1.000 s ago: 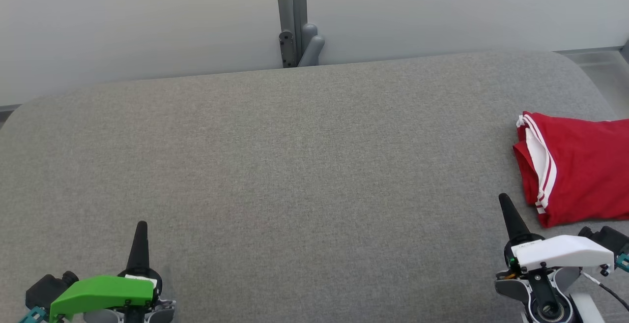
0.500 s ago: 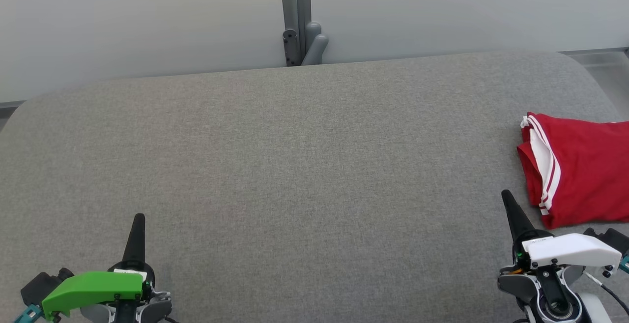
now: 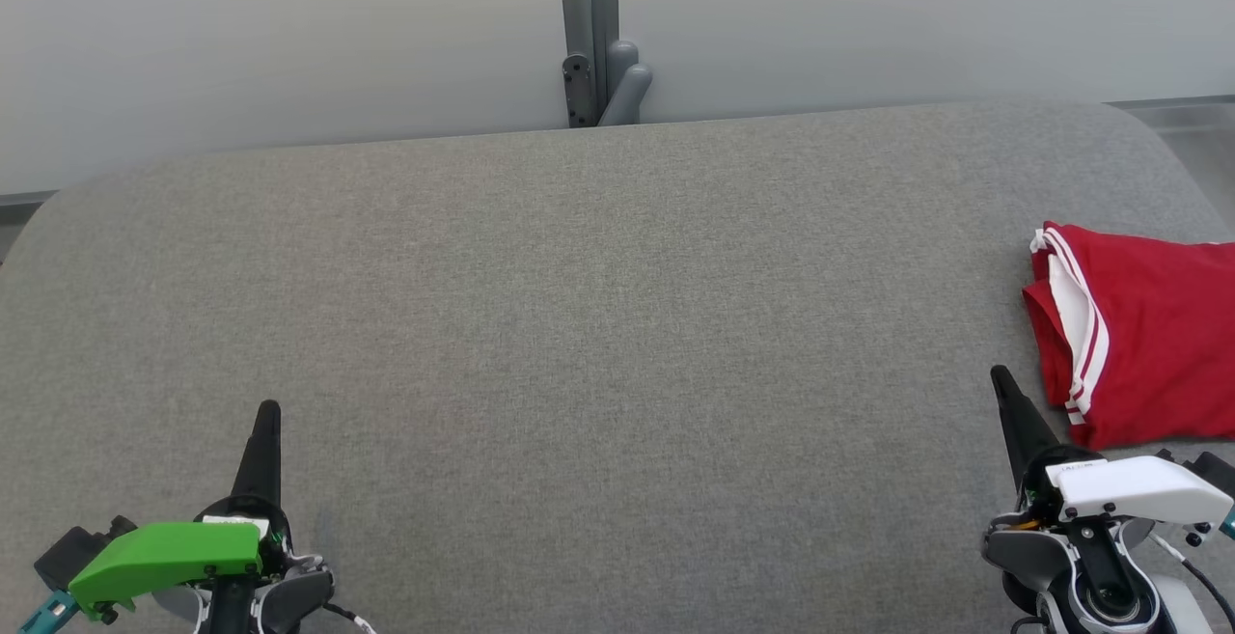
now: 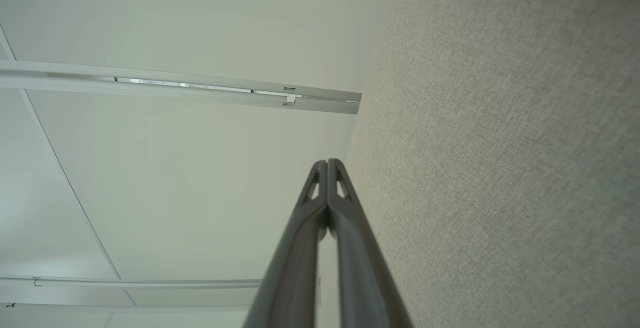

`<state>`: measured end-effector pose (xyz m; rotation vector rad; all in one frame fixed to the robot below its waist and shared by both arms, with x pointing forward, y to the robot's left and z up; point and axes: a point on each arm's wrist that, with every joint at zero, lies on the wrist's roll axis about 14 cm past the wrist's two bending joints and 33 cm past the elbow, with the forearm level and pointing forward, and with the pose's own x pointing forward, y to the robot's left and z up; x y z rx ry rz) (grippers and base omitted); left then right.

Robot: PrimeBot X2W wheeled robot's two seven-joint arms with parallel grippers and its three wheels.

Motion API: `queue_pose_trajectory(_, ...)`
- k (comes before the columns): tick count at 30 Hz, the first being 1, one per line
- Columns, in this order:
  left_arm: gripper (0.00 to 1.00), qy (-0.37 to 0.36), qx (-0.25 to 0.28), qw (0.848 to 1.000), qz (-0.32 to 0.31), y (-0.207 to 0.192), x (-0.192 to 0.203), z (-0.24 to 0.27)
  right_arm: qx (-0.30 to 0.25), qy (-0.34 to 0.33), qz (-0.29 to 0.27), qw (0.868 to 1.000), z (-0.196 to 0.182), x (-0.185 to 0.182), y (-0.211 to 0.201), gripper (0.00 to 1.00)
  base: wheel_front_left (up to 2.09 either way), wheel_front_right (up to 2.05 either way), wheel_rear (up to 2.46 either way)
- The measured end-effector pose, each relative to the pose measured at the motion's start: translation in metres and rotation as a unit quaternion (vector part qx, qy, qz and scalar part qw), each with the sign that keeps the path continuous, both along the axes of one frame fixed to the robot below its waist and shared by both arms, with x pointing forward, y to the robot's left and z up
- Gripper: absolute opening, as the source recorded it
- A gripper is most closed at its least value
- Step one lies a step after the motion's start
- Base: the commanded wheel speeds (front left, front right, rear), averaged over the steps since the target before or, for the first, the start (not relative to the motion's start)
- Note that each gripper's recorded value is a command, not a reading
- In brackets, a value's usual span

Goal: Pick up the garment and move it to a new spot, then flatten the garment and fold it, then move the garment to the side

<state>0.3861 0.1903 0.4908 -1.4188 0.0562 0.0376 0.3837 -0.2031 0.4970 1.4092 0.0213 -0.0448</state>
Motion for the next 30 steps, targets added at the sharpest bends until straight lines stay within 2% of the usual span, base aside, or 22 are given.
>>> queue_pose_trajectory(22,0.0,-0.022,-0.079,0.997,0.005,0.006,0.002,0.012,0.081,-0.016,0.007,0.997,0.007,0.004,0.002,0.0,0.0,0.0,0.0)
queue_pose_trajectory(30,0.0,-0.024,-0.079,0.997,0.006,0.006,0.003,0.013,0.082,-0.016,0.007,0.996,0.007,0.004,0.002,0.0,0.0,0.0,0.0)
